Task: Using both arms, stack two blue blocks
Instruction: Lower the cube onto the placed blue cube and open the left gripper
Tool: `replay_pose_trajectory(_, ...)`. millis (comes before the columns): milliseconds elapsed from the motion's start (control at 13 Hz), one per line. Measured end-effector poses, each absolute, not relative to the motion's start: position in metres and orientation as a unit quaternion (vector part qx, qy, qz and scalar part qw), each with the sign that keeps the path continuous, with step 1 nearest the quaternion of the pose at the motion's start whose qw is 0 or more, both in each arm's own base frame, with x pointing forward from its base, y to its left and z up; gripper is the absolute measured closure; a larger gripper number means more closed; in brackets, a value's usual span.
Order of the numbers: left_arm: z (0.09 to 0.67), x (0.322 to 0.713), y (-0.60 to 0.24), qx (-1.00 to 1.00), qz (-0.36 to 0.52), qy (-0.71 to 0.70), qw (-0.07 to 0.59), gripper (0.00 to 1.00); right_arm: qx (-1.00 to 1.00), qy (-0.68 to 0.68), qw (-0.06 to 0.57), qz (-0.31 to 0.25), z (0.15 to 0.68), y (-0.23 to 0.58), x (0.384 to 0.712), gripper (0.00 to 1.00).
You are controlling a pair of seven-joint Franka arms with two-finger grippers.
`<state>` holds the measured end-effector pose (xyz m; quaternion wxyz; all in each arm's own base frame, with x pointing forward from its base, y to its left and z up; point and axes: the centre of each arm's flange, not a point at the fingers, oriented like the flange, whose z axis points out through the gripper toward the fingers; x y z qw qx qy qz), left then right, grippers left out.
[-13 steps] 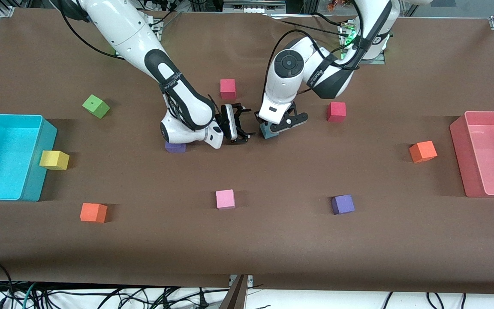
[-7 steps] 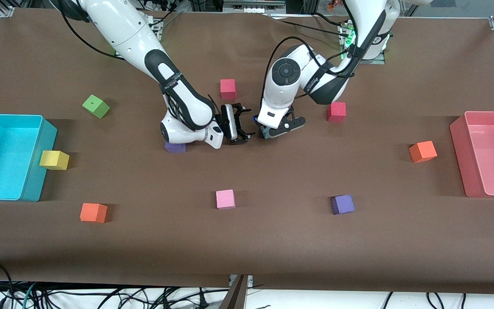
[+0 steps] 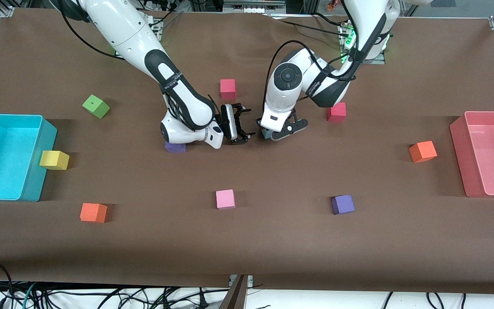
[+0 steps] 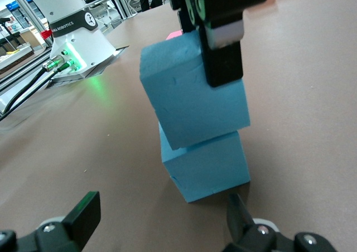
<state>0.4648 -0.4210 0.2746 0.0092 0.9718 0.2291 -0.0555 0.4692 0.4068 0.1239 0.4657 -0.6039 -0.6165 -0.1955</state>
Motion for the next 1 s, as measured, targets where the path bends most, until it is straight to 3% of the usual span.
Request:
replay_pose_trajectory(613, 0.2691, 0.4557, -0.4295, 0.972, -0.059, 0.227, 0.005, 0.52, -0.604, -0.616, 0.466, -0.196, 0.1240, 0.4066, 0.4695, 0.00)
replay_pose_trajectory(767, 0.2683, 0.4557, -0.4293, 0.972, -0.060, 0.227, 0.004, 0.39, -0.602, -0.618, 0.465, -0.198, 0.1239, 0.4066, 0.4695, 0.00)
replay_pose_trajectory(997, 0.2712, 0.4590, -0.4276, 0.972, -0.057, 0.230, 0.006, 0.06, -0.600, -0.620, 0.464, -0.199, 0.1237, 0.4061, 0.4698, 0.00)
